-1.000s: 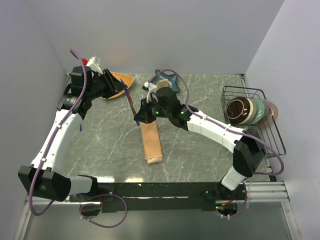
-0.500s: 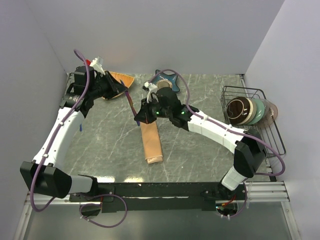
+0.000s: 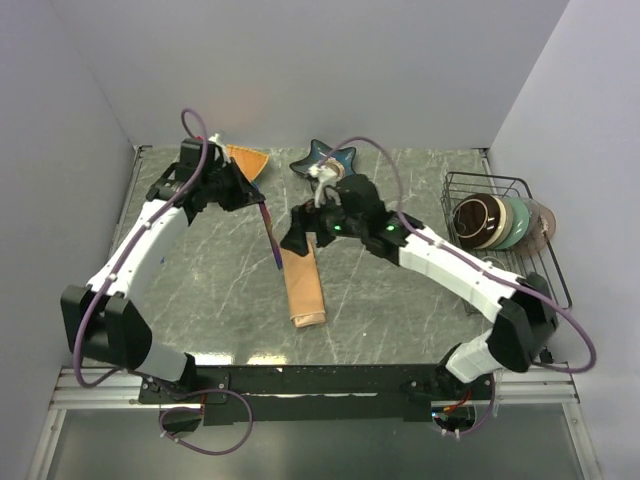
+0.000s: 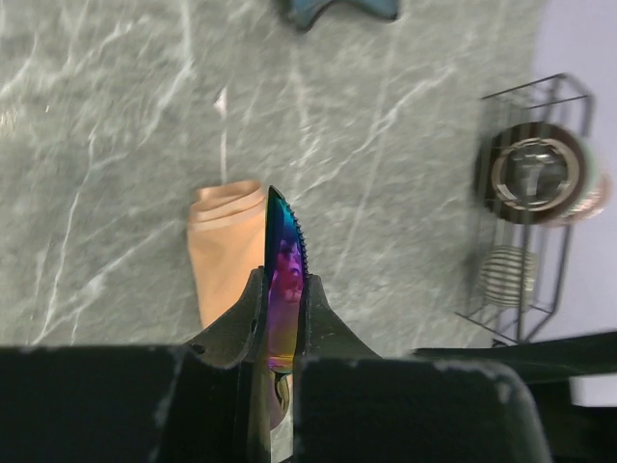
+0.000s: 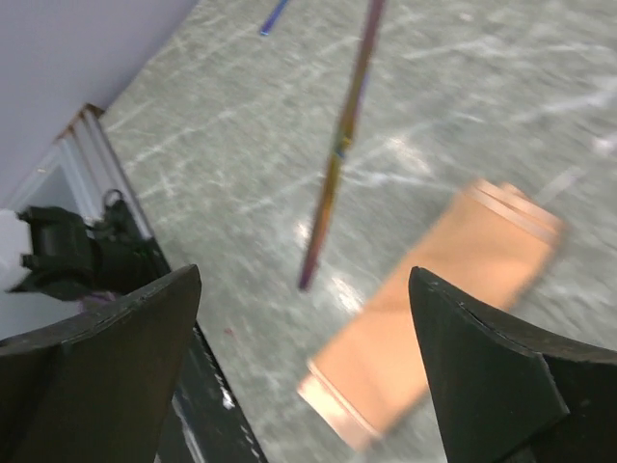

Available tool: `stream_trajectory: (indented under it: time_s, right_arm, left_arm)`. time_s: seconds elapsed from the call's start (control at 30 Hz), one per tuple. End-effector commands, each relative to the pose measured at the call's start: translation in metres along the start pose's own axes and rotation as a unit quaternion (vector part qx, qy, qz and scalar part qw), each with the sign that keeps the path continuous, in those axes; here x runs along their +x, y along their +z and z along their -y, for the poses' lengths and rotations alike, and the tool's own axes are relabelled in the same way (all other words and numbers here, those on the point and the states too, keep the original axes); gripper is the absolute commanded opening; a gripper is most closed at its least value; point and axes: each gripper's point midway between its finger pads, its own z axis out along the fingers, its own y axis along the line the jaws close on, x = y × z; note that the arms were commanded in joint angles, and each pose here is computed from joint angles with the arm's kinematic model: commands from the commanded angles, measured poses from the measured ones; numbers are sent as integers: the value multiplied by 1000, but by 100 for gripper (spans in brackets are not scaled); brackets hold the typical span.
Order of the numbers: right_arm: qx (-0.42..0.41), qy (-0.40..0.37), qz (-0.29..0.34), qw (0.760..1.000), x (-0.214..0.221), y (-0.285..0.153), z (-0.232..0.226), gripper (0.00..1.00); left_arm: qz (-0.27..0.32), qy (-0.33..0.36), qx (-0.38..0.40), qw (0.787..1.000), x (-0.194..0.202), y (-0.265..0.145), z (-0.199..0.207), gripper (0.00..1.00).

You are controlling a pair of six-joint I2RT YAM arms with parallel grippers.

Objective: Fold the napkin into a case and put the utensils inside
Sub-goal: Pass from the right arm to the left, then insert the knife into the folded napkin.

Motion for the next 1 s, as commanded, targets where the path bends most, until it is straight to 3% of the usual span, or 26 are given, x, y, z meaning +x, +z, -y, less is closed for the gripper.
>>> stream_trajectory:
  time_s: [0.0, 0.3, 0.63, 0.97]
  right_arm:
    - [55, -21, -9, 998, 14, -39, 37, 99]
    - [112, -25, -32, 993, 59, -77, 75, 100]
    - [141, -25, -20, 990, 61, -97, 90, 100]
    - [152, -21, -8, 988, 52, -100, 98, 100]
  left_arm:
    - [-9, -16, -36, 999, 9, 12, -2, 1]
    - [-42, -35, -103, 993, 19, 63, -24, 1]
    - [-68, -17, -154, 986, 28, 111, -43, 1]
    - [-90, -10, -185, 979, 49, 124, -60, 1]
